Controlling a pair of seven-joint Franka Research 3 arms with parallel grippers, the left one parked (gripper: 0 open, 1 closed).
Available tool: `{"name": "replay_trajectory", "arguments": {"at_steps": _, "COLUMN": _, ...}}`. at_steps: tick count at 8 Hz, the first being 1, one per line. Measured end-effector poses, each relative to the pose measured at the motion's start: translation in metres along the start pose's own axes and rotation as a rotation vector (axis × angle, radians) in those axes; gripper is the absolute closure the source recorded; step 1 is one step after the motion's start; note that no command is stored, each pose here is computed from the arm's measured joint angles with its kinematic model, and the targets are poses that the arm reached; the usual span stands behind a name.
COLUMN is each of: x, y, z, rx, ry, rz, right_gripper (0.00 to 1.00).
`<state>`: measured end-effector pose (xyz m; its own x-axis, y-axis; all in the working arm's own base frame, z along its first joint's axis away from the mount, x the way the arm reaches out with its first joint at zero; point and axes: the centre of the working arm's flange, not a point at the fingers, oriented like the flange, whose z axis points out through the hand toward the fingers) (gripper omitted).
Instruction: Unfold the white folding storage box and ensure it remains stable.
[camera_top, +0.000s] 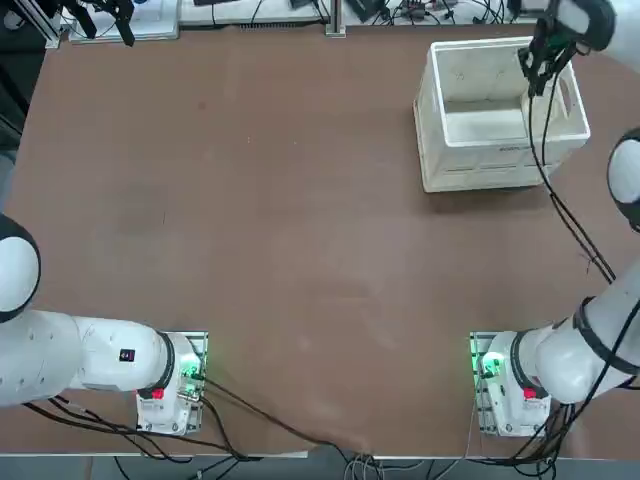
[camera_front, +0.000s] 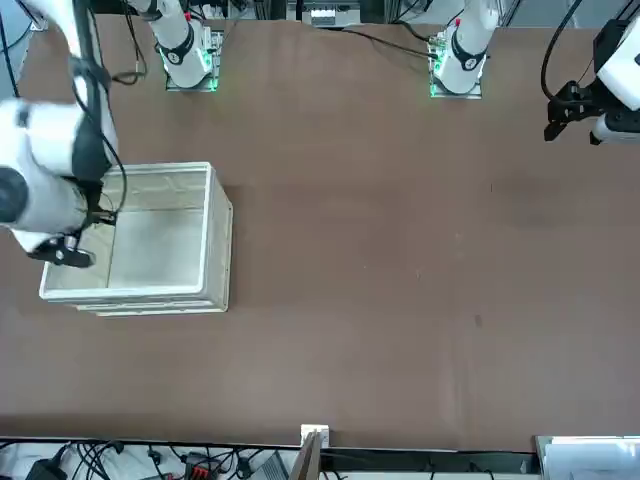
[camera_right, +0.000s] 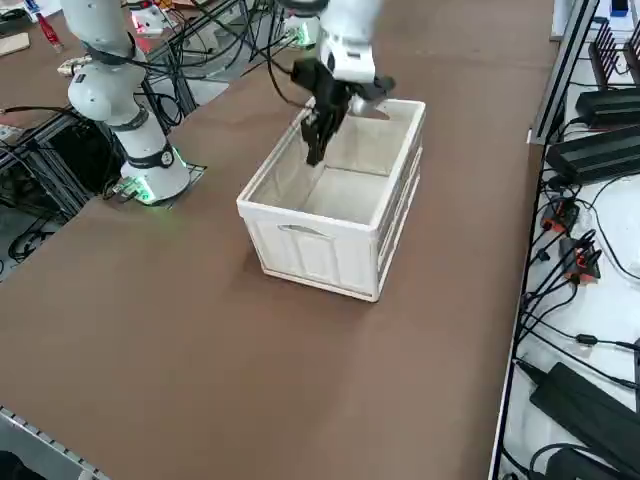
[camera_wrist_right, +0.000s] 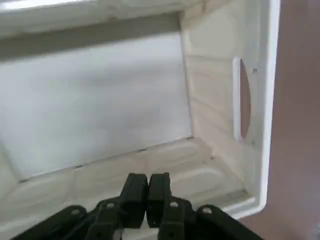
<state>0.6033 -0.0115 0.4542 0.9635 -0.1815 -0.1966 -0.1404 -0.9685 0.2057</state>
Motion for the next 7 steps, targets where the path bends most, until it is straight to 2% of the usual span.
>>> {"name": "replay_trajectory", "arguments": {"at_steps": 1, "x": -0.014, "y": 0.01, "z": -0.034, "rx": 0.063, "ry": 0.022, "rz": -0.011, "right_gripper": 0.84}}
{"name": "replay_trajectory", "arguments": {"at_steps": 3, "x": -0.04, "y": 0.034, "z": -0.082, "rx": 0.147, "ry": 0.067, "rz": -0.035, "right_gripper": 0.48}}
{"name": "replay_trajectory", "arguments": {"at_steps": 5, "x": -0.063, "y": 0.049, "z": -0.113, "rx": 0.183, "ry": 0.11, "rz": -0.037, "right_gripper": 0.07}}
{"name": "replay_trajectory", "arguments": {"at_steps": 6, "x": -0.071, "y": 0.053, "z": -0.13, "rx": 0.193, "ry": 0.141, "rz": -0.042, "right_gripper": 0.0}}
{"name": "replay_trajectory", "arguments": {"at_steps": 7, "x": -0.08, "y": 0.056, "z": -0.151, "rx": 0.204, "ry": 0.179, "rz": -0.044, "right_gripper": 0.0}}
